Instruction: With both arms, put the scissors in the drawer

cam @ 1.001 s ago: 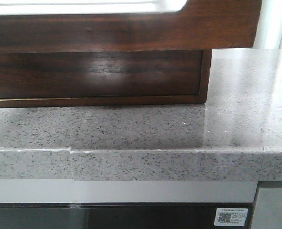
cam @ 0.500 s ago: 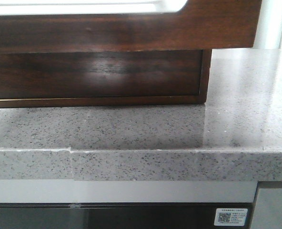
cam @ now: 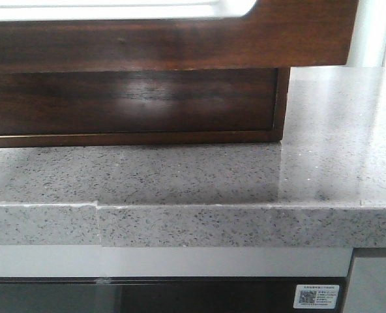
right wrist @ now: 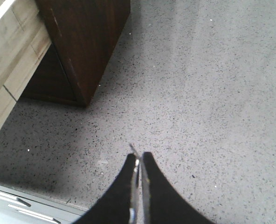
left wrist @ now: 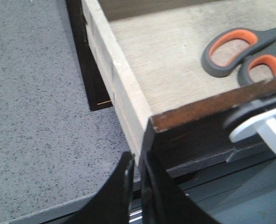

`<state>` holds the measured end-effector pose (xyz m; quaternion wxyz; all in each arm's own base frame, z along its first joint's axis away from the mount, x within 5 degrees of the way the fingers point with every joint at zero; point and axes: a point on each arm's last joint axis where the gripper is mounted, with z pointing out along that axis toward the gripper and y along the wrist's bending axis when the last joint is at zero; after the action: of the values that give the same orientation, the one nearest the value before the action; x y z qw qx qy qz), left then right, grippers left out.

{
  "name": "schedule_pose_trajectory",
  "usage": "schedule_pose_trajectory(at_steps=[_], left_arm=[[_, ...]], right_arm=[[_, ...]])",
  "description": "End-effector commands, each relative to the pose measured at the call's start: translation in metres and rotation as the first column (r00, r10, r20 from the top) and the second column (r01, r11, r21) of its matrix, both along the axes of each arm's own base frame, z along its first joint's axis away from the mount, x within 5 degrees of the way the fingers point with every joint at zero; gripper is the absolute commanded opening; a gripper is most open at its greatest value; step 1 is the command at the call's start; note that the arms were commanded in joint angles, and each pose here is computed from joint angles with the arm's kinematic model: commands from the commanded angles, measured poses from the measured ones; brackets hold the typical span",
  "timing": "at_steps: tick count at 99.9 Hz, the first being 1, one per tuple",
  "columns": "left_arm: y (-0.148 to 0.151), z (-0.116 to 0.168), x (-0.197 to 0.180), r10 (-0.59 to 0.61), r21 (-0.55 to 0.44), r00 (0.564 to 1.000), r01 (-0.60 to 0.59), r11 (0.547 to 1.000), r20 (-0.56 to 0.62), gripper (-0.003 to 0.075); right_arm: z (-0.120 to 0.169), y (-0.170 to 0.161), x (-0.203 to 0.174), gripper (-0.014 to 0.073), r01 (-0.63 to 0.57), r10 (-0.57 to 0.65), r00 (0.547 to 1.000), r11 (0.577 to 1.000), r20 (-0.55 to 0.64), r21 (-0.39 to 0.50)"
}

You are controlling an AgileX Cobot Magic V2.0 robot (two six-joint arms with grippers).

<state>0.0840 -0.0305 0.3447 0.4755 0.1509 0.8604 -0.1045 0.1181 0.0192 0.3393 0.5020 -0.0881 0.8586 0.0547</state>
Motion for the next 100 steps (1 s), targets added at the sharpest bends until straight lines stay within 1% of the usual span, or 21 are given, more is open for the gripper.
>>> schedule_pose_trajectory(at_steps=[1,32,42,49,59,69,76,85,90,100], left_arm=[[0.000,0.016,0.004,0.026,-0.048,0.995,-0.021,0.999,0.098,-0.0020],[0.000,0.016,0.003,0.025,-0.049,0.995,-0.020,0.999,0.101,-0.0020],[0.000,0.013,-0.010,0.025,-0.064,0.988,-0.015,0.998,0.155,-0.0020],[0.005,0.007,-0.024,0.047,-0.031,0.971,-0.041,0.999,0.234,-0.0020],[0.010,-0.013,-0.039,0.081,-0.032,0.948,-0.075,0.997,0.306,-0.0020],[0.015,-0.042,-0.041,0.114,-0.021,0.922,-0.114,0.993,0.371,-0.0020],[0.016,-0.062,-0.038,0.142,-0.039,0.899,-0.138,0.990,0.415,-0.0020],[0.019,-0.088,-0.033,0.182,-0.068,0.859,-0.171,0.983,0.479,-0.0020],[0.021,-0.100,-0.034,0.199,-0.085,0.833,-0.182,0.980,0.516,-0.0020],[0.023,-0.116,-0.035,0.229,-0.120,0.800,-0.196,0.973,0.554,-0.0020]], right_arm=[[0.012,-0.001,0.001,-0.0069,0.015,-0.016,0.997,1.000,0.077,0.020],[0.012,-0.001,0.001,-0.0069,0.014,-0.015,0.997,1.000,0.072,0.020],[0.012,-0.001,0.001,-0.0069,0.014,-0.015,0.997,1.000,0.072,0.020],[0.012,-0.001,0.001,-0.0069,0.014,-0.015,0.997,1.000,0.072,0.020],[0.012,-0.001,0.001,-0.0069,0.014,-0.015,0.997,1.000,0.072,0.020],[0.012,-0.001,0.001,-0.0069,0.014,-0.015,0.997,1.000,0.072,0.020],[0.012,-0.001,0.001,-0.0069,0.014,-0.015,0.997,1.000,0.072,0.020],[0.012,-0.001,0.001,-0.0069,0.014,-0.015,0.997,1.000,0.072,0.020],[0.012,-0.001,0.001,-0.0069,0.014,-0.015,0.997,1.000,0.072,0.020],[0.012,-0.001,0.001,-0.0069,0.014,-0.015,0.997,1.000,0.072,0.020]])
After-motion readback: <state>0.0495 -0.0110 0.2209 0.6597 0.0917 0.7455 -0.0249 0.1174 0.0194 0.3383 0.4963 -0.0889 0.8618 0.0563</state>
